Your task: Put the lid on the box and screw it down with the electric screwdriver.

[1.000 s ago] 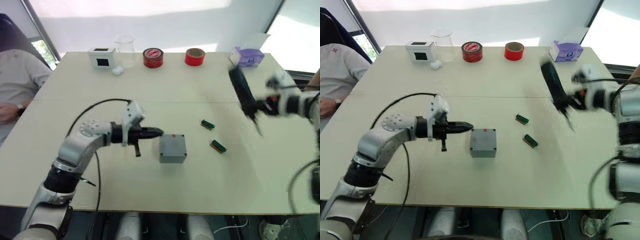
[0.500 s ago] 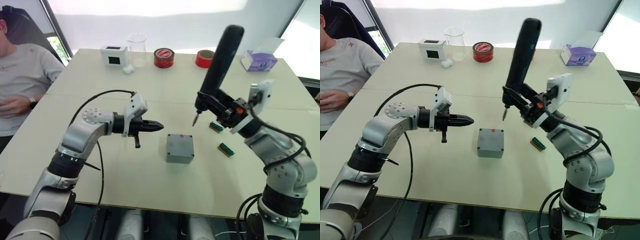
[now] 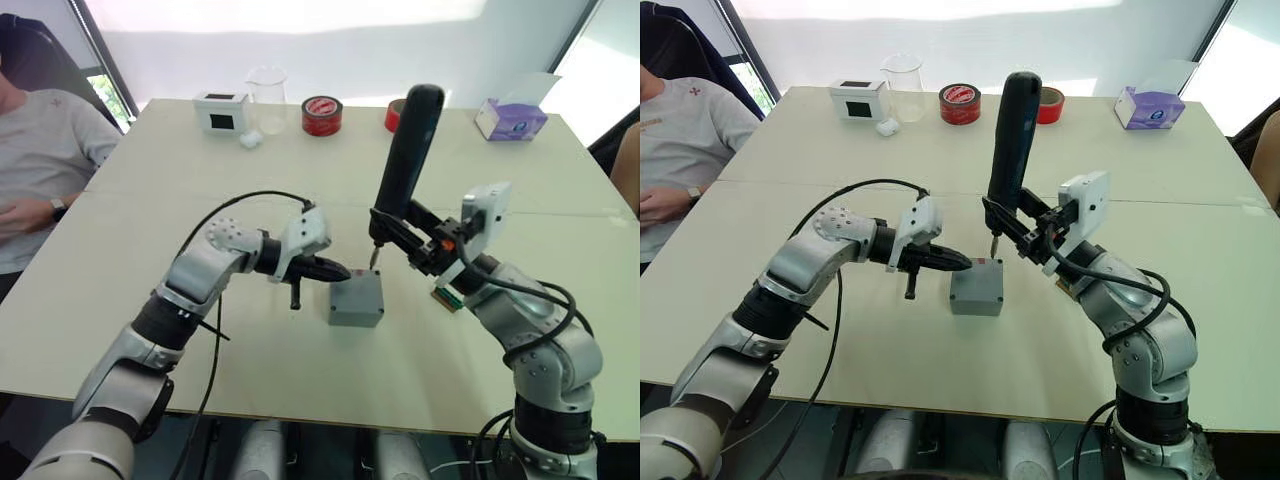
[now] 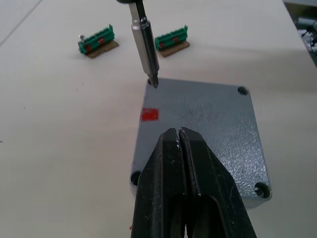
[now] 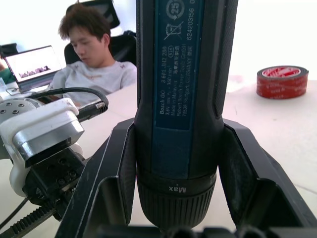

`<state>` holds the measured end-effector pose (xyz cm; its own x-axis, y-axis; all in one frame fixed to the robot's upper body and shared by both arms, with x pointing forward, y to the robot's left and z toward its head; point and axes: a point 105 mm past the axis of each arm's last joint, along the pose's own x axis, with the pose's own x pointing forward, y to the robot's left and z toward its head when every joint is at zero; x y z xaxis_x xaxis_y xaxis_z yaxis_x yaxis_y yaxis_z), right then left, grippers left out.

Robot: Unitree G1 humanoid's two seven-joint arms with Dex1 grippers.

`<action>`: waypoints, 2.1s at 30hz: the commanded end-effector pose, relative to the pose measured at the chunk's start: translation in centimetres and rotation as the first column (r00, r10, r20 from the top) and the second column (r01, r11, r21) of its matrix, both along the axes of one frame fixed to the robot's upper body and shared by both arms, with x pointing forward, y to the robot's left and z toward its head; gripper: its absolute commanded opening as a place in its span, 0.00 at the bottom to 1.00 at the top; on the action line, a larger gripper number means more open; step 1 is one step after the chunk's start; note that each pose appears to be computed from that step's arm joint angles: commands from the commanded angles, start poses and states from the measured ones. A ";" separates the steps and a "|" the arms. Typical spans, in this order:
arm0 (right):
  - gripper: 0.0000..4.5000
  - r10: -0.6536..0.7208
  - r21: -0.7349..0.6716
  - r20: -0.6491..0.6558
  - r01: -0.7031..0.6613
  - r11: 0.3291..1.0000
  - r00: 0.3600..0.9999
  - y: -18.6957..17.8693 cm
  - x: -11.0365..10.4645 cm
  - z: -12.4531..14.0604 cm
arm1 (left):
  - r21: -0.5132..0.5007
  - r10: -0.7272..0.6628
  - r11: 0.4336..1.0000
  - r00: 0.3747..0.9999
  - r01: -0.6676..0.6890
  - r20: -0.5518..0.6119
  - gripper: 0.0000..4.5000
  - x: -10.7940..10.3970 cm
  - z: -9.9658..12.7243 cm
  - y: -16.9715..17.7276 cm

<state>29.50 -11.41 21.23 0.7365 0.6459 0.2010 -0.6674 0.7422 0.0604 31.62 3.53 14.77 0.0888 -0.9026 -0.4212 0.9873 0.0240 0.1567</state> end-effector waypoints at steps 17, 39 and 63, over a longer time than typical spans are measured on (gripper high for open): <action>0.39 -0.063 -0.060 0.107 0.069 0.996 0.992 -0.6 -0.1 0.2 | 0.025 -0.036 0.999 0.999 0.035 0.029 0.00 -0.4 -0.5 -0.2; 0.39 -0.081 -0.124 -0.142 0.063 0.990 0.987 -0.1 -0.1 -8.1 | 0.047 -0.043 0.998 0.999 0.043 -0.013 0.00 -1.1 -2.2 -0.2; 0.39 -0.054 -0.123 -0.158 0.035 0.992 0.986 0.5 -0.2 -8.5 | 0.044 -0.027 0.999 0.999 0.027 -0.018 0.00 -0.7 -1.8 -0.4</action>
<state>29.27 -11.39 17.41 0.7790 0.6000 0.1820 -0.6071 0.7944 -0.0205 30.92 3.19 13.02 0.0536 -0.8950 -0.4428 0.9899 -0.0106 0.1413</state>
